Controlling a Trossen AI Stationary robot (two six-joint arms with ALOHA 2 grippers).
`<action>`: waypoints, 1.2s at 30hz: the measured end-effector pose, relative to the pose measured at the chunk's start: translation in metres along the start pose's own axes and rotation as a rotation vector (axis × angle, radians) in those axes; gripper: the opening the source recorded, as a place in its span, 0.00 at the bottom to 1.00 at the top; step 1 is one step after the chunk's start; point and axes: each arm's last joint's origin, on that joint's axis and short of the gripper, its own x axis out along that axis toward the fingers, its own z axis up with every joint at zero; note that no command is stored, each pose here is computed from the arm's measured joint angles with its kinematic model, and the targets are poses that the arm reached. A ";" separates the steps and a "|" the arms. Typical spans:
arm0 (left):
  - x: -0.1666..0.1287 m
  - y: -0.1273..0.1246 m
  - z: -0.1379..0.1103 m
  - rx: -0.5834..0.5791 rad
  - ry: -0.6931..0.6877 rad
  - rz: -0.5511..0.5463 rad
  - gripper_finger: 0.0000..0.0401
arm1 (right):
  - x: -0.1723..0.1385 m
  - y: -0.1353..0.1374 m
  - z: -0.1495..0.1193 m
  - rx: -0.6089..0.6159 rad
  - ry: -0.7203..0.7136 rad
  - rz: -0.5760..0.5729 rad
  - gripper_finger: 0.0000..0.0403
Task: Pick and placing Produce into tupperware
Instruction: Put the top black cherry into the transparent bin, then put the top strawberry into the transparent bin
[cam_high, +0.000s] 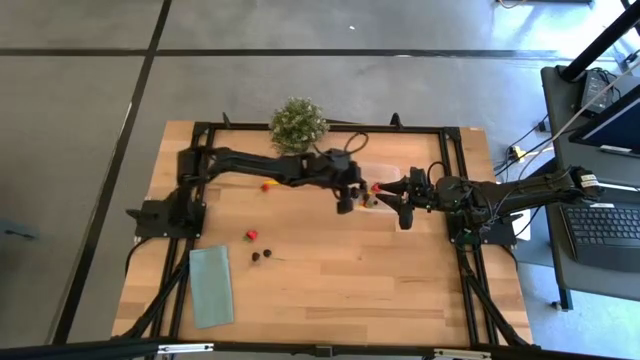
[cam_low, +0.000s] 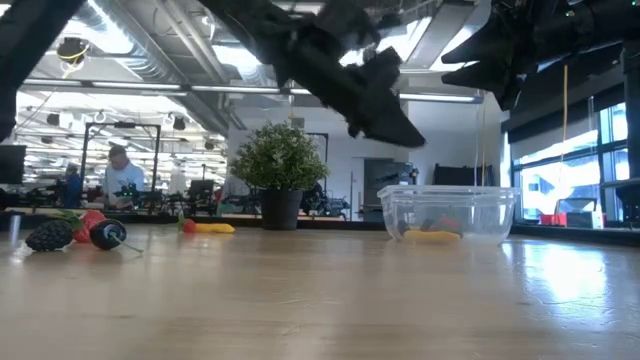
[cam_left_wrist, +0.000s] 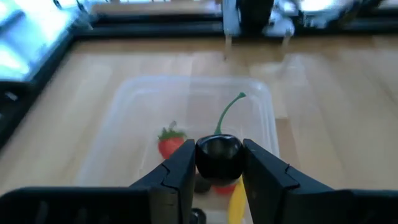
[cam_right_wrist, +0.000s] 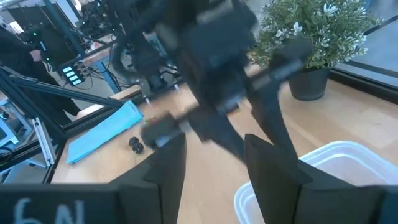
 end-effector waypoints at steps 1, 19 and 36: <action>0.006 -0.001 -0.002 0.000 0.013 -0.004 0.26 | 0.000 0.000 0.000 0.002 0.000 0.000 0.41; 0.032 0.000 -0.020 -0.005 0.099 0.038 0.39 | 0.000 0.000 0.000 0.005 0.000 0.000 0.41; -0.119 0.048 0.014 -0.203 0.112 0.125 0.36 | 0.000 0.000 0.000 0.031 0.000 0.000 0.41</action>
